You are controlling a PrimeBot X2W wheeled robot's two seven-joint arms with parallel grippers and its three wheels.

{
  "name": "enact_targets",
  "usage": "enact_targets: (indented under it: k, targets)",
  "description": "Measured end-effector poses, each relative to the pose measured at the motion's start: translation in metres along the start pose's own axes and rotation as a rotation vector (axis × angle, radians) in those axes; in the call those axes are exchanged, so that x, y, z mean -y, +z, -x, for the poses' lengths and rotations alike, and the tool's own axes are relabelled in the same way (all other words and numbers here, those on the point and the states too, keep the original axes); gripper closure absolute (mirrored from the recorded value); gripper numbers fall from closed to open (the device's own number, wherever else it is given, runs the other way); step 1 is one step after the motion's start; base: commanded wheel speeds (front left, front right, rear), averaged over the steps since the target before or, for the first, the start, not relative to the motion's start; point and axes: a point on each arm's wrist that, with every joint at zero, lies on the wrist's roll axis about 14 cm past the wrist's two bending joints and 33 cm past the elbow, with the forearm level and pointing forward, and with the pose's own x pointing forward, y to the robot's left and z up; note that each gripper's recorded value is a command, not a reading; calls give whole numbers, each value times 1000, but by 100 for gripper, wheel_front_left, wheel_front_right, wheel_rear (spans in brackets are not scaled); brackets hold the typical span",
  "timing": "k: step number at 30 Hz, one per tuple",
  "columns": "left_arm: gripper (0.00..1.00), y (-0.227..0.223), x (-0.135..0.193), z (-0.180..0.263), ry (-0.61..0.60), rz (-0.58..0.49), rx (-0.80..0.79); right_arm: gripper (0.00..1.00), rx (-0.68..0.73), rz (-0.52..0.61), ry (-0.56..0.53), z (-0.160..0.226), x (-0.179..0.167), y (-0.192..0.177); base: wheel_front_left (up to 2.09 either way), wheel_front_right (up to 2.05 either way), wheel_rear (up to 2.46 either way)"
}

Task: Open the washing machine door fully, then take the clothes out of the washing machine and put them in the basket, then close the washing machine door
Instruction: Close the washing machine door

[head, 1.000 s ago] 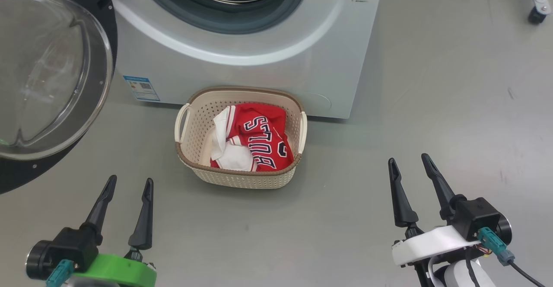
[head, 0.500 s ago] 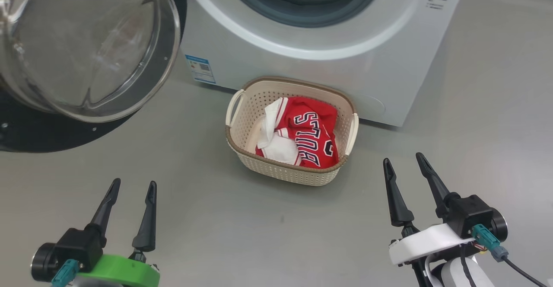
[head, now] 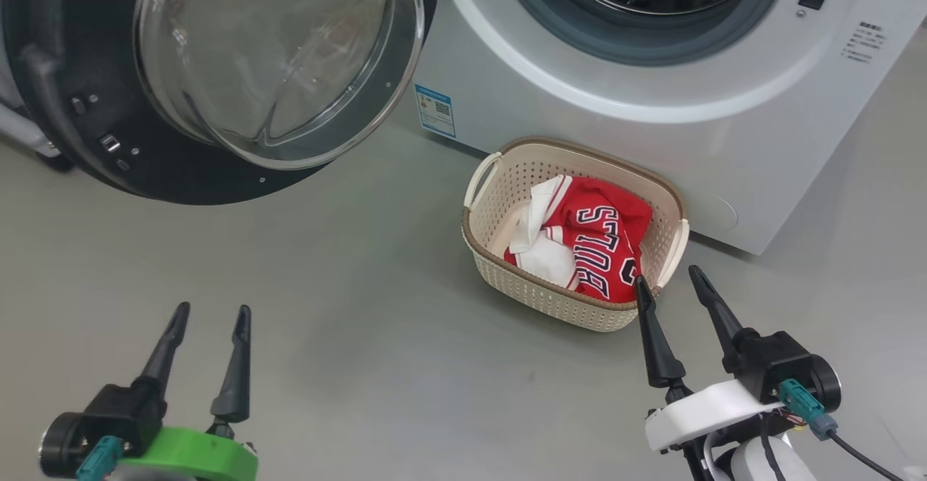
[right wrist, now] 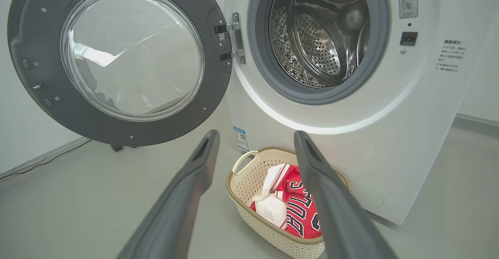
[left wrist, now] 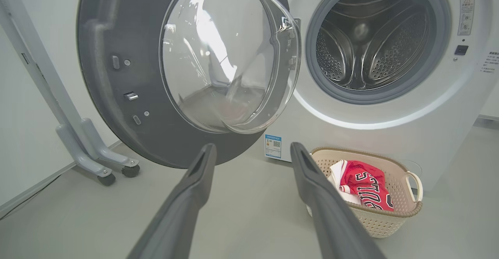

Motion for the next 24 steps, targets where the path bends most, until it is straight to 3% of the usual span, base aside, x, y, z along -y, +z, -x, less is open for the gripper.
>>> enact_targets:
  k: [7, 24]
  targets:
    - [0, 16, -27, 11, 81, -9, 48, 0, -6, -6, 103, -10, -30, -1, 0, 0, 0]
    - [0, 22, -34, 15, 107, -20, 67, 0, -15, -9, 122, -15, -35, -4, 0, 0, 0]
